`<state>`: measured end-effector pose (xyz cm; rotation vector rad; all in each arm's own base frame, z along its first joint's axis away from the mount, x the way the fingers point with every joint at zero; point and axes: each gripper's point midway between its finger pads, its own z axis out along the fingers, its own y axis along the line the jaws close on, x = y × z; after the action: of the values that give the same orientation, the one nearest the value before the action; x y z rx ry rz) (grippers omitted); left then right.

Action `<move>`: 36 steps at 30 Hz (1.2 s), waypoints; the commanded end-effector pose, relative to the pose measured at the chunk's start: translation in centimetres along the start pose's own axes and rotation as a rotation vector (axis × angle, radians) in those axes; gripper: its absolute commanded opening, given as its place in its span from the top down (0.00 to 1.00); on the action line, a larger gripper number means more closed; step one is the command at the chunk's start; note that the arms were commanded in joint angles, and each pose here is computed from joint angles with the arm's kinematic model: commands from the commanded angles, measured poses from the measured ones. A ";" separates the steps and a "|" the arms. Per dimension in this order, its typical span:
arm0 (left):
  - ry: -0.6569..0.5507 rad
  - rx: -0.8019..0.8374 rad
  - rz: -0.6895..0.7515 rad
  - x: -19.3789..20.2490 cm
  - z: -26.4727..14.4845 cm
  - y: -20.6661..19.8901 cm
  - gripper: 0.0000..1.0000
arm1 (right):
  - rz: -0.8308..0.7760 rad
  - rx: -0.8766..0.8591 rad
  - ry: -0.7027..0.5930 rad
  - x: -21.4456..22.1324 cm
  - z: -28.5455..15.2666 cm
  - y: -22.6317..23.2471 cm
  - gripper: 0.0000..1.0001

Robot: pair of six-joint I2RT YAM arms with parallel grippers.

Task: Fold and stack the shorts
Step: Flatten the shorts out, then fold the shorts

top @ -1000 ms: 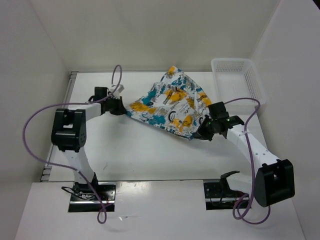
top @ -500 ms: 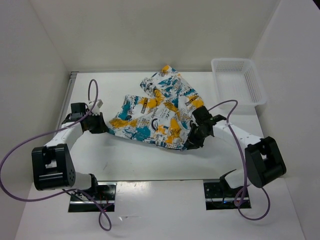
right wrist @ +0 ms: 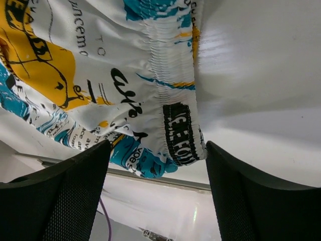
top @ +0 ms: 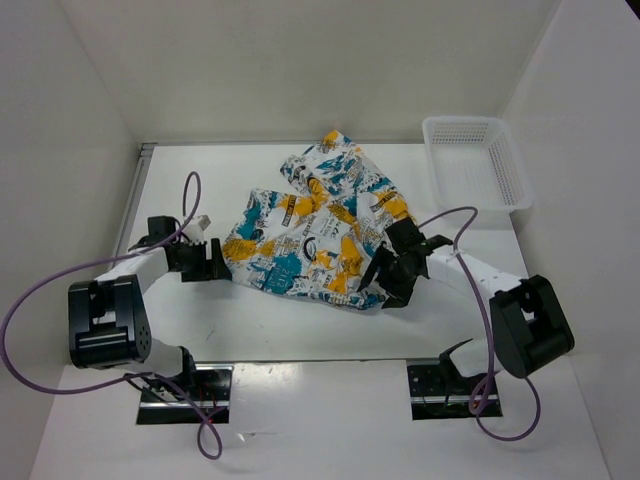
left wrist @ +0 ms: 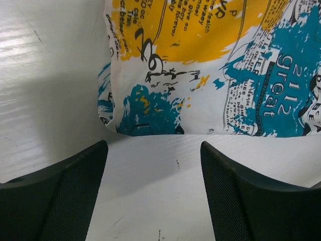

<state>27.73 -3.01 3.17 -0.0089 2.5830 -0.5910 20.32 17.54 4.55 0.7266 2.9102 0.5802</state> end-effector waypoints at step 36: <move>-0.825 0.082 0.538 -30.3 -21.6 -10.7 1.00 | -0.211 -0.361 -0.678 -12.4 -24.4 16.0 1.00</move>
<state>44.43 -0.52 30.05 0.2759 1.8784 -0.4434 34.29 18.30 30.29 0.5026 2.1792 0.7559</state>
